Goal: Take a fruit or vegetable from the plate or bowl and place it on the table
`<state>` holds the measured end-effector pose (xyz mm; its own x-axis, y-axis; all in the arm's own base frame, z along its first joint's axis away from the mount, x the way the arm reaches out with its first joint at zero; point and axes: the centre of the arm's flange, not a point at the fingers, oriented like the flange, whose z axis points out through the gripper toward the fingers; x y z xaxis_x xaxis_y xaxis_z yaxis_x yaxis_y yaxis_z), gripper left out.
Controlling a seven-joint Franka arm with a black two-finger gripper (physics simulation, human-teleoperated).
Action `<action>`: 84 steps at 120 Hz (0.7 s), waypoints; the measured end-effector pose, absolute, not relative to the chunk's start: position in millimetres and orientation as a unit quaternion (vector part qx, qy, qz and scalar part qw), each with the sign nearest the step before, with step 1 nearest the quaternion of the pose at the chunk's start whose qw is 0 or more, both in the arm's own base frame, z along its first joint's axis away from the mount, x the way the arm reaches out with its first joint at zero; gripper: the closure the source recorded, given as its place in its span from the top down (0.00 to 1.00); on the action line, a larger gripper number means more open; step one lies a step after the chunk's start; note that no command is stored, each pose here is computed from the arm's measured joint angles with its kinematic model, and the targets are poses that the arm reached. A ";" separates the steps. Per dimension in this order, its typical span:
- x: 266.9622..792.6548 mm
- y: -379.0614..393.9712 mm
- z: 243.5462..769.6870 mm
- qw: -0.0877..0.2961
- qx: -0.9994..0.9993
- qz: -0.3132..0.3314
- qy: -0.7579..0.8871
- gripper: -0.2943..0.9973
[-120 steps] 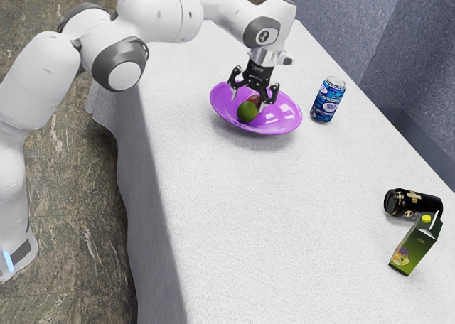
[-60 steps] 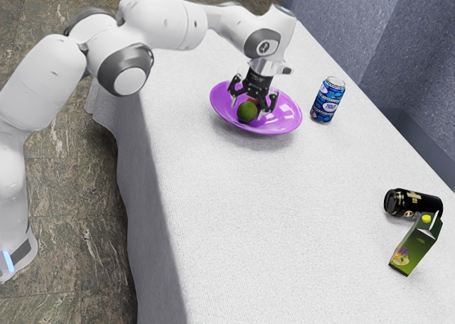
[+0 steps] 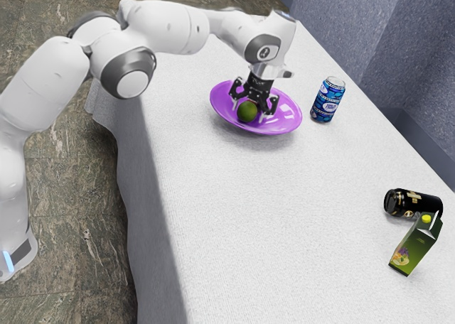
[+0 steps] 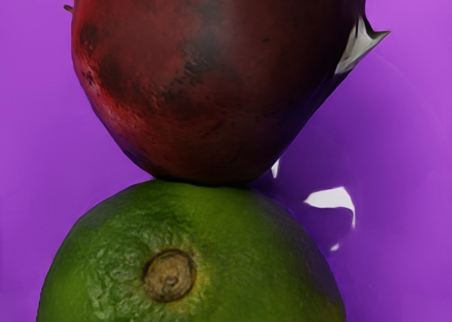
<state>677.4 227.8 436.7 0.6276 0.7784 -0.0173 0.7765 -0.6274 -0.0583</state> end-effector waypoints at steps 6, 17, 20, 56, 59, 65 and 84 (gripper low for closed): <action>678.2 228.4 435.0 0.023 -0.902 0.019 -0.431 0.77; 679.7 229.4 430.2 0.024 -0.902 0.019 -0.431 0.72; 679.7 231.3 428.9 0.024 -0.902 0.018 -0.431 0.68; 677.8 234.5 475.7 0.020 -0.909 -0.016 -0.415 0.45; 675.0 231.0 489.3 0.017 -0.910 -0.020 -0.413 0.44; 667.8 215.2 518.8 0.006 -0.915 -0.024 -0.404 0.45; 649.9 48.5 585.8 -0.017 -0.956 -0.019 -0.293 0.46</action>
<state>649.9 48.5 585.8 0.8276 0.5607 0.0259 0.5594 -0.8277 0.0437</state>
